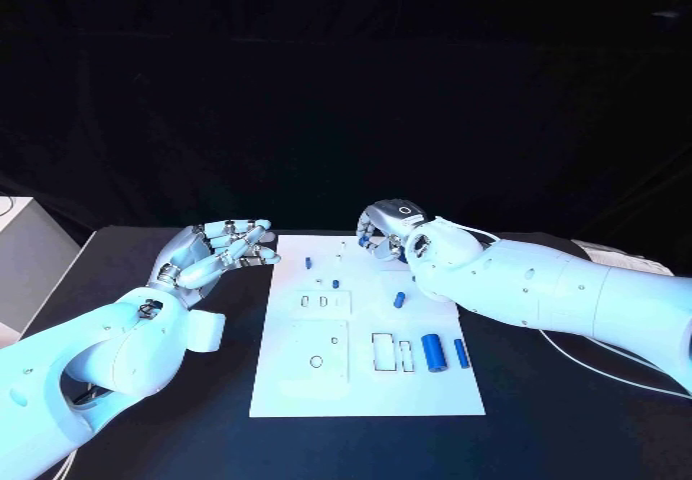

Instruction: Assemble the parts on the task board

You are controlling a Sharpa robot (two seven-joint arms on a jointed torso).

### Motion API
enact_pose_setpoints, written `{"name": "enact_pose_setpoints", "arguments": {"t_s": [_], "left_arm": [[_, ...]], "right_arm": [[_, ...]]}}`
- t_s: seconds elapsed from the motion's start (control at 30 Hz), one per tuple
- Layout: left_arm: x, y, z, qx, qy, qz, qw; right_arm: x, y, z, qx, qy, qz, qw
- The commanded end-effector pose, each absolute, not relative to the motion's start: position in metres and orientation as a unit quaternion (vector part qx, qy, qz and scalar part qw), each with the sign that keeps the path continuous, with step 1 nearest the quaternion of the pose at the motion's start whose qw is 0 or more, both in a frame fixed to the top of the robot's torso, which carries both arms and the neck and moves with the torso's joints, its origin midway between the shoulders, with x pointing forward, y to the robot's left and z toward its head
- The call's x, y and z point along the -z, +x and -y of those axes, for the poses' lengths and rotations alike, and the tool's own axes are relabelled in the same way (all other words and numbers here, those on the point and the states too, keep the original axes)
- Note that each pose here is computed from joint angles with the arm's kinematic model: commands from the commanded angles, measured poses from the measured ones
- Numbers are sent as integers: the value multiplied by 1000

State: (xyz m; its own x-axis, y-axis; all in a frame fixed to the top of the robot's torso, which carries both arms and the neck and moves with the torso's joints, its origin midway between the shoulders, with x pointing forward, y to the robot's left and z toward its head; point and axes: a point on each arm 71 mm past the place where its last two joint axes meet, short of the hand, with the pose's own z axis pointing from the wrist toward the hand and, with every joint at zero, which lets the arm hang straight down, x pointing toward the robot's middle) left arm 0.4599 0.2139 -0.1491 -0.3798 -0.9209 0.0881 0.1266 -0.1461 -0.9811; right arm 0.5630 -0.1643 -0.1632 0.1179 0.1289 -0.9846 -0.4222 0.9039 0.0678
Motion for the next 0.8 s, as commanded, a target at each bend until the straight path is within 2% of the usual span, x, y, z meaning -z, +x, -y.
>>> {"name": "enact_pose_setpoints", "arguments": {"t_s": [0.03, 0.47, 0.8], "left_arm": [[148, 459, -211, 659, -378, -515, 396], [147, 457, -206, 663, -375, -517, 391], [146, 456, -205, 665, -372, -518, 389]], "right_arm": [[159, 566, 160, -181, -107, -615, 760], [164, 576, 142, -176, -108, -627, 751], [170, 581, 140, -163, -109, -641, 742]]}}
